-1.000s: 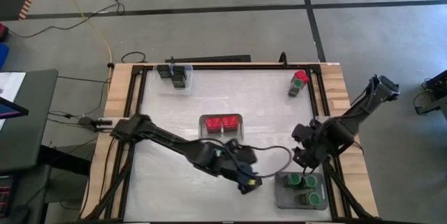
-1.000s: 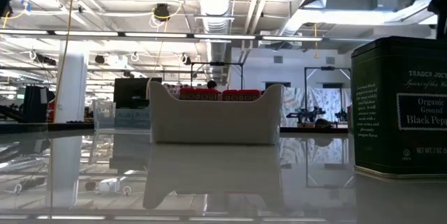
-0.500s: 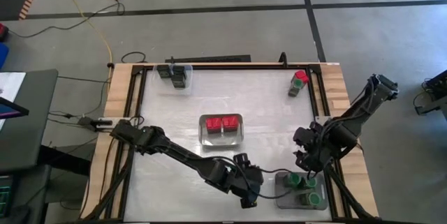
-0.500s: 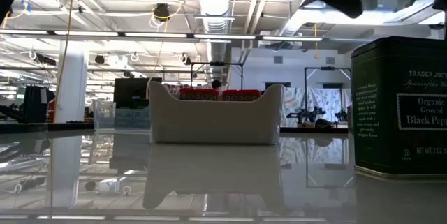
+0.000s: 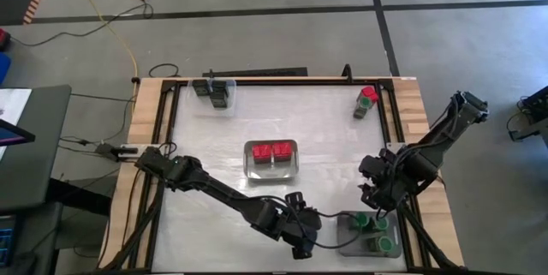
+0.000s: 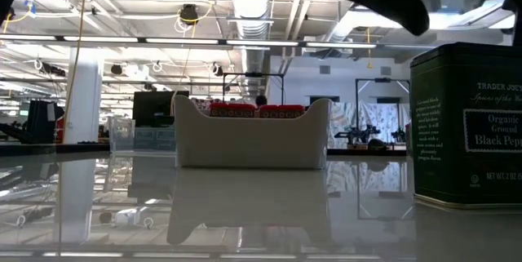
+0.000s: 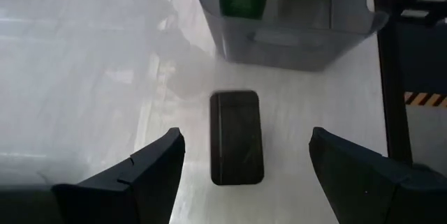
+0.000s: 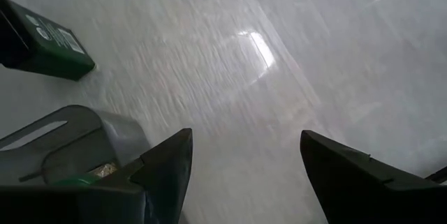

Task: Sort spices by type
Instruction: Put the black seasoning can into the transparent bin

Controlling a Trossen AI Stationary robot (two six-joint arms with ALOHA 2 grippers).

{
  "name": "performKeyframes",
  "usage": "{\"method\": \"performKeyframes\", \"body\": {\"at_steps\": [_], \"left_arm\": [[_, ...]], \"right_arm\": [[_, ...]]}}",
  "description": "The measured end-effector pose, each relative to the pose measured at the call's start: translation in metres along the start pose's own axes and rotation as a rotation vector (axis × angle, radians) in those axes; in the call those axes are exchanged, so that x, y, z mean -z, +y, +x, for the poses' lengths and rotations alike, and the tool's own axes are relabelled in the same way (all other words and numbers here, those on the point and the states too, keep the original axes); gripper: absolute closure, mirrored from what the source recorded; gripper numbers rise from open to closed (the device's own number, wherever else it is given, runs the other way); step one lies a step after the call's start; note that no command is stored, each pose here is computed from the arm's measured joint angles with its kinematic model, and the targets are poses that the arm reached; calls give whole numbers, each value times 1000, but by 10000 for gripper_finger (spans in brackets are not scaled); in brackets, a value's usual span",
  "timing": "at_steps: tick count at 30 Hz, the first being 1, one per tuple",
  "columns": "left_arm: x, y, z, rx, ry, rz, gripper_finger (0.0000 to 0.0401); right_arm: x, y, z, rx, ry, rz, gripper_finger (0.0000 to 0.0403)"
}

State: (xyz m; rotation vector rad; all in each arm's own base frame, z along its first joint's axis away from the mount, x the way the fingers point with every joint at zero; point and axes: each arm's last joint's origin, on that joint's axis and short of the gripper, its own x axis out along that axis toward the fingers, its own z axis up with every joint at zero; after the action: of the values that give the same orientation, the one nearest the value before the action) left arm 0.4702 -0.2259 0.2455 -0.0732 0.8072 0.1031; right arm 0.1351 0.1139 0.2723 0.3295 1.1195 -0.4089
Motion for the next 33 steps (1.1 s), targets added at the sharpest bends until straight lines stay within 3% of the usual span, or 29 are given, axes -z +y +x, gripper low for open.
{"method": "performKeyframes", "body": {"at_steps": [7,17,33], "left_arm": [[13,0,17,28,34,-4,106],[6,8,20,27,-2,3,107],[16,9,35,50,-13,-51,145]], "right_arm": [[-1,0,0,-3,-2,4,113],[-1,0,0,-3,-2,-1,113],[-1,0,0,-3,-2,-8,113]]}}
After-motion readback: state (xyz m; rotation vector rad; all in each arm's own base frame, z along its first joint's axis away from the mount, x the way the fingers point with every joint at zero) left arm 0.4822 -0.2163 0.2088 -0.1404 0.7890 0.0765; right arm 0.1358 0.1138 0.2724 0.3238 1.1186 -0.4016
